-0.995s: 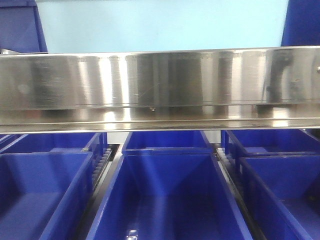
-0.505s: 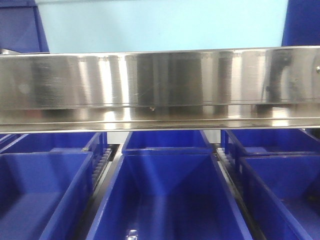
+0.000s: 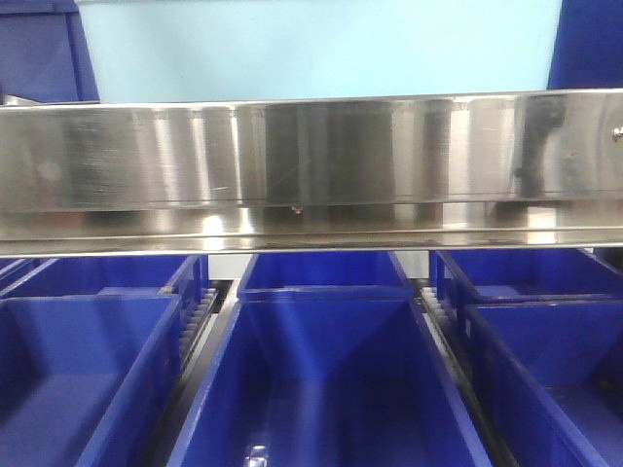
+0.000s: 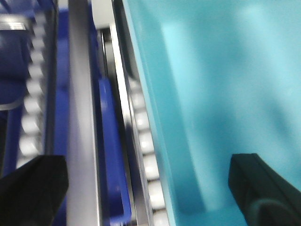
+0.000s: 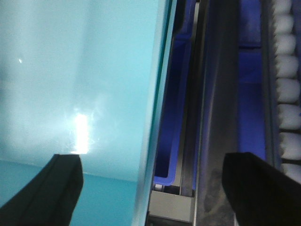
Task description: Move two blue bins to right shelf middle
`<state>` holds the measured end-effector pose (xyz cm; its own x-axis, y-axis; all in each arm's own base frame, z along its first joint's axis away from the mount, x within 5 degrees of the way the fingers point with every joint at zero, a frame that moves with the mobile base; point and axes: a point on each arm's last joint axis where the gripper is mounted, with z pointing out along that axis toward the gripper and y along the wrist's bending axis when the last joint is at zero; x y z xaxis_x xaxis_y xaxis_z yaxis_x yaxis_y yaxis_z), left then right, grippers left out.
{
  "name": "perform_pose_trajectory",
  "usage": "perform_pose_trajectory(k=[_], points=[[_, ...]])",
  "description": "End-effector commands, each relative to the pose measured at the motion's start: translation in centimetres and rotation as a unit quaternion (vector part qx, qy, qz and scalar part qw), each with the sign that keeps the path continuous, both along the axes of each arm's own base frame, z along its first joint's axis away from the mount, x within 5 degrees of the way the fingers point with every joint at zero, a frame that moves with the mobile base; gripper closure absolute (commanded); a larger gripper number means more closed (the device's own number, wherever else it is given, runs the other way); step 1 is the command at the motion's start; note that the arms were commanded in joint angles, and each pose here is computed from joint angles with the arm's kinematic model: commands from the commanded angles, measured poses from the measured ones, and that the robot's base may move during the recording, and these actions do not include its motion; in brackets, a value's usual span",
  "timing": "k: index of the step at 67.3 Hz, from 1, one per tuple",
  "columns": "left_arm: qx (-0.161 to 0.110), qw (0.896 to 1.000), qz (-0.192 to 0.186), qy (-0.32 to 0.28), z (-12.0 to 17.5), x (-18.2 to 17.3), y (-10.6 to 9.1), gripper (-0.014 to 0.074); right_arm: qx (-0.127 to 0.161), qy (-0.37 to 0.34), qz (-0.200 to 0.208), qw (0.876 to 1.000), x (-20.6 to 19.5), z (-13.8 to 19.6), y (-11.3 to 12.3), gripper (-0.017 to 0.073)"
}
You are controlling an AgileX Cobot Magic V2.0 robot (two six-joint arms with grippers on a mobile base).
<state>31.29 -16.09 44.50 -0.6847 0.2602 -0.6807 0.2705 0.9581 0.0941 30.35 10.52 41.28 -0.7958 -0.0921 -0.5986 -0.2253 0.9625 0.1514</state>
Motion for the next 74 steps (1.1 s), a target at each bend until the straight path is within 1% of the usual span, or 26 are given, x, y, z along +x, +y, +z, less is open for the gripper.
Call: perform_pose_trajectory(k=[1,5,10,17,21,25,33,39,46,53,56,60,63,64,66,67,68,69,70,71,74], points=[[-0.005,1.000,0.005,0.019,-1.1,-0.1,-0.2,0.0004,0.009,-0.017,-0.001,1.000,0.1,-0.2,0.0,0.0074],[-0.005,0.999,0.006,0.038,-2.1,-0.1,-0.4,0.0004,0.013,-0.024,-0.002,1.000,0.4,-0.6,0.1,0.0074],[-0.013,0.998,0.016,0.066,-3.4,0.1,-0.1,0.0004,0.021,-0.024,-0.002,0.999,0.7,-1.1,0.3,0.0074],[-0.040,0.994,0.022,0.102,-4.9,0.5,0.3,0.0004,0.025,-0.009,-0.001,1.000,1.3,-1.9,0.6,0.0074],[-0.046,0.992,0.029,0.117,-5.8,0.8,0.8,0.0004,0.026,0.001,0.000,1.000,1.6,-2.5,0.9,0.0074],[-0.045,0.990,0.033,0.126,-6.5,0.9,1.1,0.0004,0.025,0.008,0.001,1.000,1.9,-2.9,1.1,0.0074],[-0.043,0.990,0.032,0.129,-7.8,1.1,1.1,0.0004,0.022,0.022,0.005,0.999,2.5,-3.9,1.6,0.0074],[-0.055,0.989,0.029,0.132,-8.4,1.2,0.8,0.0004,0.016,0.044,0.010,0.999,2.9,-5.0,2.1,0.0074],[-0.063,0.988,0.027,0.140,-8.9,1.1,0.6,0.0004,0.011,0.062,0.014,0.998,3.1,-5.7,2.4,0.0074],[-0.062,0.987,0.027,0.143,-8.9,1.1,0.6,0.0008,0.011,0.063,0.015,0.998,3.1,-5.7,2.4,0.0083],[-0.062,0.987,0.028,0.144,-8.9,1.1,0.6,0.0028,0.011,0.063,0.015,0.998,3.1,-5.7,2.4,0.0114],[-0.062,0.987,0.028,0.144,-8.9,1.1,0.6,0.0083,0.011,0.063,0.015,0.998,3.1,-5.7,2.4,0.0191],[-0.062,0.987,0.028,0.144,-8.9,1.1,0.6,0.0141,0.011,0.063,0.015,0.998,3.1,-5.7,2.4,0.0288],[-0.062,0.987,0.028,0.144,-8.9,1.1,0.6,0.0184,0.011,0.063,0.015,0.998,3.1,-5.7,2.4,0.0303],[-0.062,0.987,0.028,0.144,-8.9,1.1,0.6,0.0250,0.011,0.063,0.015,0.998,3.1,-5.7,2.4,0.0369],[-0.062,0.987,0.028,0.145,-8.9,1.0,0.6,0.0286,0.011,0.063,0.015,0.998,3.1,-5.7,2.4,0.0420],[-0.062,0.987,0.028,0.145,-8.9,1.0,0.6,0.0305,0.011,0.063,0.015,0.998,3.1,-5.7,2.4,0.0438],[-0.062,0.987,0.028,0.145,-8.9,1.0,0.6,0.0363,0.010,0.064,0.015,0.998,3.0,-5.7,2.4,0.0473],[-0.062,0.987,0.028,0.145,-8.9,1.0,0.6,0.0402,0.010,0.064,0.015,0.998,3.0,-5.7,2.4,0.0508],[-0.062,0.987,0.028,0.145,-8.9,1.0,0.6,0.0421,0.010,0.064,0.015,0.998,3.0,-5.7,2.4,0.0543],[-0.062,0.987,0.028,0.146,-8.9,1.0,0.6,0.0542,0.010,0.064,0.015,0.998,3.0,-5.7,2.4,0.0645]])
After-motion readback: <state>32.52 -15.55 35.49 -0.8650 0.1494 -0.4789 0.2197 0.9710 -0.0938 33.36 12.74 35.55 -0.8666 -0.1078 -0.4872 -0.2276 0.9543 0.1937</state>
